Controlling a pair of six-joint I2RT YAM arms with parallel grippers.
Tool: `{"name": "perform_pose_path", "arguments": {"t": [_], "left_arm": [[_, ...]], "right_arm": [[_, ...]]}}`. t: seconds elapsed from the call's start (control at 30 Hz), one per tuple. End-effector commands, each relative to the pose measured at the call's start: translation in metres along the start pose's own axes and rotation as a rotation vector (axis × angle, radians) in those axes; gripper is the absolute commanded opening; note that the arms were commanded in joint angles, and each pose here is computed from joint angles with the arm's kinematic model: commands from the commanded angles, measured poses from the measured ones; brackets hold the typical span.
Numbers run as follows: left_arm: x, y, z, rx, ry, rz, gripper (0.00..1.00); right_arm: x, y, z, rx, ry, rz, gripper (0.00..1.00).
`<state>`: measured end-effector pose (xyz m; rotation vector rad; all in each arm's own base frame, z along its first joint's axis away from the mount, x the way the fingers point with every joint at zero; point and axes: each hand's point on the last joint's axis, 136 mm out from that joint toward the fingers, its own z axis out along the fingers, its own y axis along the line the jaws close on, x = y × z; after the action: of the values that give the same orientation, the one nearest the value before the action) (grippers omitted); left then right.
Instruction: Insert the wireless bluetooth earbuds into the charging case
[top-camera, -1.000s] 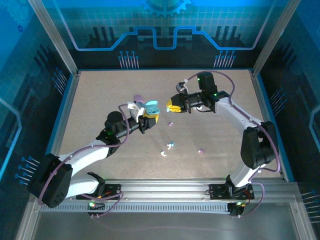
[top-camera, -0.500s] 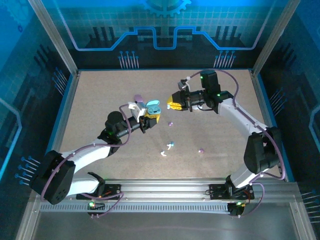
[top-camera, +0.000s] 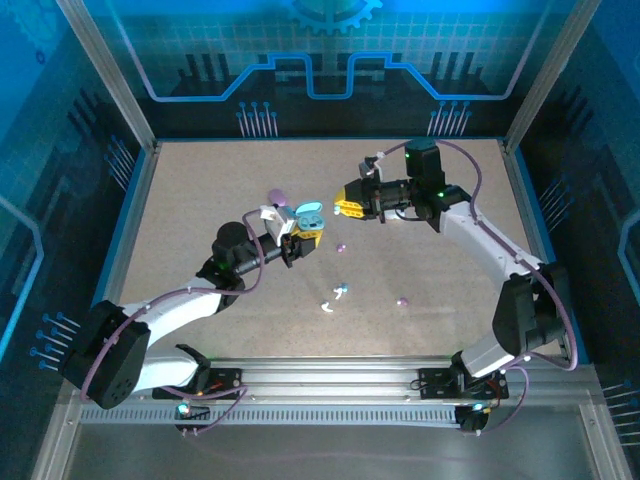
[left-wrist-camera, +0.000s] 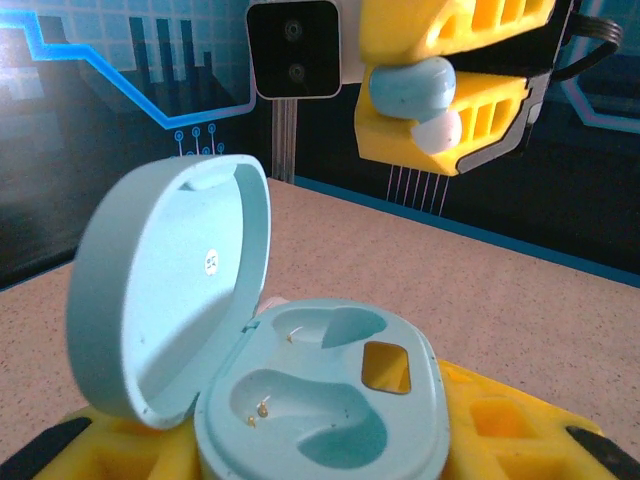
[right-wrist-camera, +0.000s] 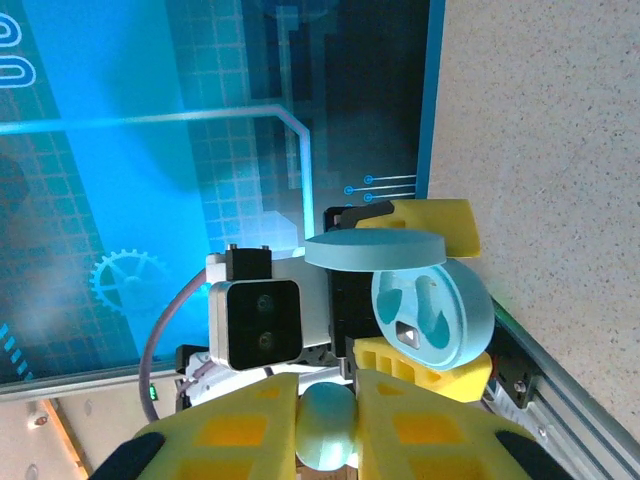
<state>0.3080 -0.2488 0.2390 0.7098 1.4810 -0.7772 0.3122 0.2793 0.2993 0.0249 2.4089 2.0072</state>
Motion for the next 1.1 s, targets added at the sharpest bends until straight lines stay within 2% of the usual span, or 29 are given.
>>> {"name": "perform_pose_path", "arguments": {"t": [0.0,0.3,0.5,0.63,1.07], "left_arm": [[-0.022,-0.006,0.003,0.024,-0.049,0.06,0.28],[-0.027,-0.01,0.007,0.014,-0.064,0.079,0.28],[-0.034,-0.017,0.005,0.04,-0.092,0.085,0.28],[-0.038,-0.02,0.002,0.052,-0.093,0.086,0.28],[-0.037,-0.015,0.012,-0.004,-0.09,0.086,0.28]], "right_arm": [[0.008,0.014,0.0,-0.017,-0.009,-0.026,0.21],[0.013,0.02,0.004,-0.017,-0.017,-0.044,0.21],[0.018,0.01,0.002,0.093,-0.036,-0.134,0.21],[0.021,0.013,0.001,0.099,-0.041,-0.167,0.21],[0.032,0.026,0.013,0.12,-0.027,-0.233,0.2]]}}
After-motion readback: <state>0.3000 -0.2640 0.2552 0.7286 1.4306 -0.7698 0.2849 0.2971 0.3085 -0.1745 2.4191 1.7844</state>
